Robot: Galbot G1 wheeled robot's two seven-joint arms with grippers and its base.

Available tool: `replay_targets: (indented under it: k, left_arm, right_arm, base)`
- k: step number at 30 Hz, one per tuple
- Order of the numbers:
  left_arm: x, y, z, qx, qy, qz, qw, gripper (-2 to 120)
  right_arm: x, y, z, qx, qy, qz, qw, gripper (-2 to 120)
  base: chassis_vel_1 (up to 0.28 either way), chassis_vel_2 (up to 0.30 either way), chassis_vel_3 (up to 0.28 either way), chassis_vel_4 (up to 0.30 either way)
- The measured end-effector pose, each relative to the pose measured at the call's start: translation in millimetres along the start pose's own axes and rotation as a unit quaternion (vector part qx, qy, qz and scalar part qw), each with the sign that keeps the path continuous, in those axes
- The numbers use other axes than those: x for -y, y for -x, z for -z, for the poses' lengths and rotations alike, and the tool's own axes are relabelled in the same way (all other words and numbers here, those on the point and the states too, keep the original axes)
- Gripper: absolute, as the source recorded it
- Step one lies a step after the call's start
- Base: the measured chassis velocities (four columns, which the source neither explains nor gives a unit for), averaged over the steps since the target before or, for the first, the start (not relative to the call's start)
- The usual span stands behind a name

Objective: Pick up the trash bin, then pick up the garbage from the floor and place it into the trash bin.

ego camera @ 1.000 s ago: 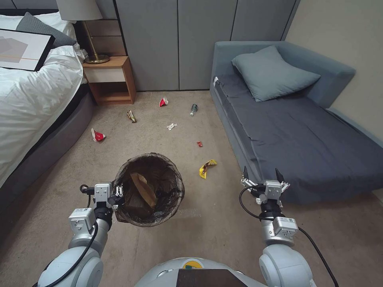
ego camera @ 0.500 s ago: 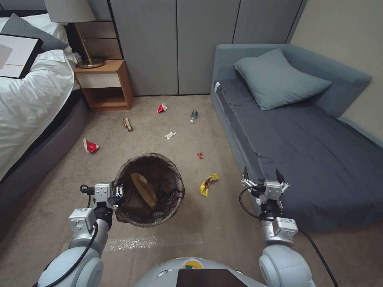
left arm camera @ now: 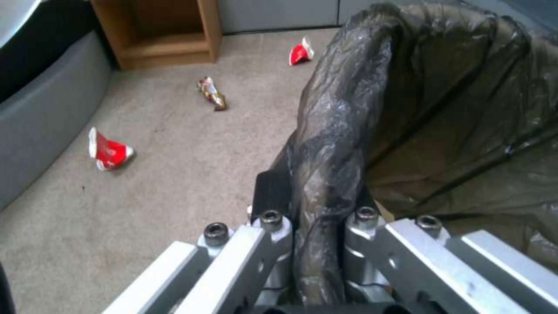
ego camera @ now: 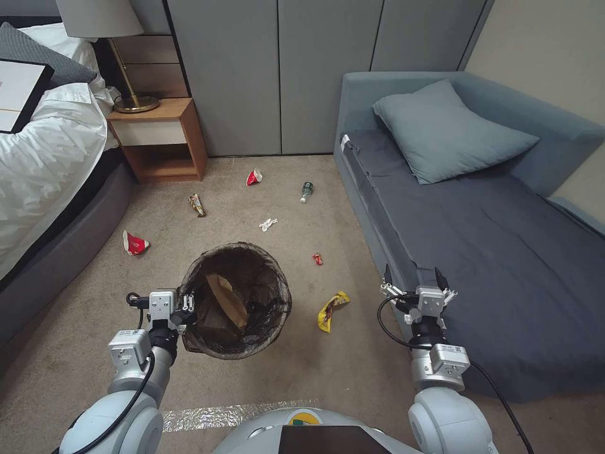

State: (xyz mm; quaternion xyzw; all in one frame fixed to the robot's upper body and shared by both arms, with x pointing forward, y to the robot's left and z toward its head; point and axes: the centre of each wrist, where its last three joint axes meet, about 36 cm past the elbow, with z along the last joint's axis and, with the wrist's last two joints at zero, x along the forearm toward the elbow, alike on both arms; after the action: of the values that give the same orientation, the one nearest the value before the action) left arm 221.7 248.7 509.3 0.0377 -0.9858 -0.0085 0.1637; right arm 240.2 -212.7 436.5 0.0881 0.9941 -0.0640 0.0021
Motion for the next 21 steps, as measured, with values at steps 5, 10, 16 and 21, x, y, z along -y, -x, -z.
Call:
replay_targets:
  k: [5, 10, 16, 21]
  left_arm:
    - [-0.1, 0, -0.1, 0.000, 0.000, 0.000, 1.0000, 5]
    - [-1.3, -1, -0.5, -0.002, 0.000, 0.003, 1.0000, 5]
    - [-2.6, -1, -0.9, -0.005, 0.000, 0.005, 1.0000, 5]
    - [-3.5, -2, -1.3, -0.008, 0.002, 0.004, 1.0000, 5]
  right_arm:
    - [0, 0, 0, -0.002, -0.001, 0.000, 1.000, 100]
    - [-1, 6, 1, -0.016, 0.002, 0.008, 1.000, 100]
    - [-2, 22, 0, -0.057, 0.016, 0.037, 0.998, 100]
    - [-6, 45, -15, -0.087, 0.025, 0.056, 0.994, 100]
  base:
    - [0.000, 0.000, 0.000, 0.000]
    - [0.000, 0.000, 0.000, 0.000]
    - [0.000, 0.000, 0.000, 0.000]
    - [0.000, 0.000, 0.000, 0.000]
